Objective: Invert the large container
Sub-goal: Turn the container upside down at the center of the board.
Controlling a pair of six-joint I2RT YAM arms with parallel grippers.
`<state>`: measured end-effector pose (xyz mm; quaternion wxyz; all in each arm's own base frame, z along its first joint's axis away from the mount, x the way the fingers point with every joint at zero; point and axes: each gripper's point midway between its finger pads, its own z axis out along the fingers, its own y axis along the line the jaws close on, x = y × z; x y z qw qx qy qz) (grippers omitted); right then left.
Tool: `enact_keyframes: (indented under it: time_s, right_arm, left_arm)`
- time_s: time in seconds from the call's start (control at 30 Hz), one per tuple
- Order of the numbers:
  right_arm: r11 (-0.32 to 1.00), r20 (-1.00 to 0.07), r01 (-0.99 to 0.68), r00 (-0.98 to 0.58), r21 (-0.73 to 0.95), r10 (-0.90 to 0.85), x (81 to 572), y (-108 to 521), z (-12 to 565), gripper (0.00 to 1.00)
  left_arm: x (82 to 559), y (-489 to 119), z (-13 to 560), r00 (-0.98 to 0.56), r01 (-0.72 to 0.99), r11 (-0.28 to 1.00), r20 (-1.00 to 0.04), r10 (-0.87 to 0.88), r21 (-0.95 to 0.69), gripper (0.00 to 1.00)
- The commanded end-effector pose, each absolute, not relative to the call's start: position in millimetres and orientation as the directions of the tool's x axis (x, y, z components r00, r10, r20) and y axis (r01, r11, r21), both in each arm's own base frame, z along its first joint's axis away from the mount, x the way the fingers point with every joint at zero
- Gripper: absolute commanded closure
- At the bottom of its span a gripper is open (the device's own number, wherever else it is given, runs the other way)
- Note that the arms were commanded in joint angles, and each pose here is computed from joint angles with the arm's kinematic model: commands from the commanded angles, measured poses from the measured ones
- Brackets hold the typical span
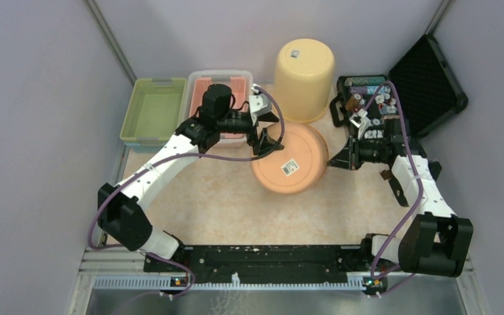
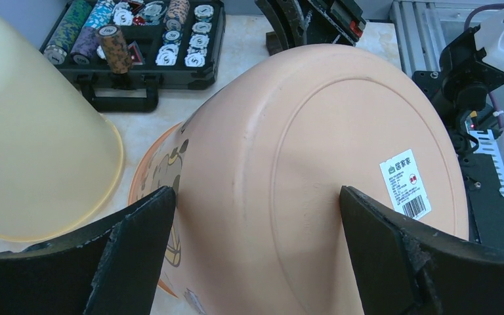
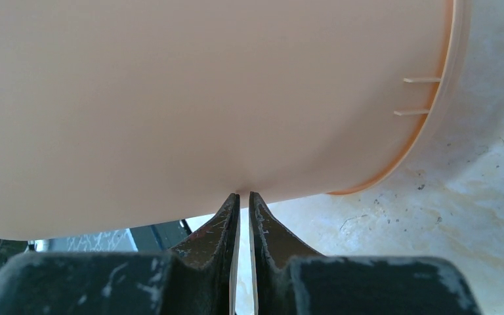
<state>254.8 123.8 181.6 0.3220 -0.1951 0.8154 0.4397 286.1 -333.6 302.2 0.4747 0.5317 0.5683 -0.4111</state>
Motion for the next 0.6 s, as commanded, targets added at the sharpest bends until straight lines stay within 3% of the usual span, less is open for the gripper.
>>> enact_keyframes:
  time_s: [0.0,0.57]
  right_arm:
    - [0.517,-0.73,-0.635,-0.683,0.574,-0.03,252.9,126.0,192.9,0.9]
    - [0.533,-0.755,-0.651,-0.655,0.541,-0.033,254.4,123.3,196.7,0.86]
  left_arm:
    - [287.9,-330.8,256.5,-0.105,0.99,0.125,-0.944,0.313,-0.069,0.02]
    - [304.4,-334.2,236.0,-0.185,0.973,0.197,-0.923,0.338,-0.123,0.03]
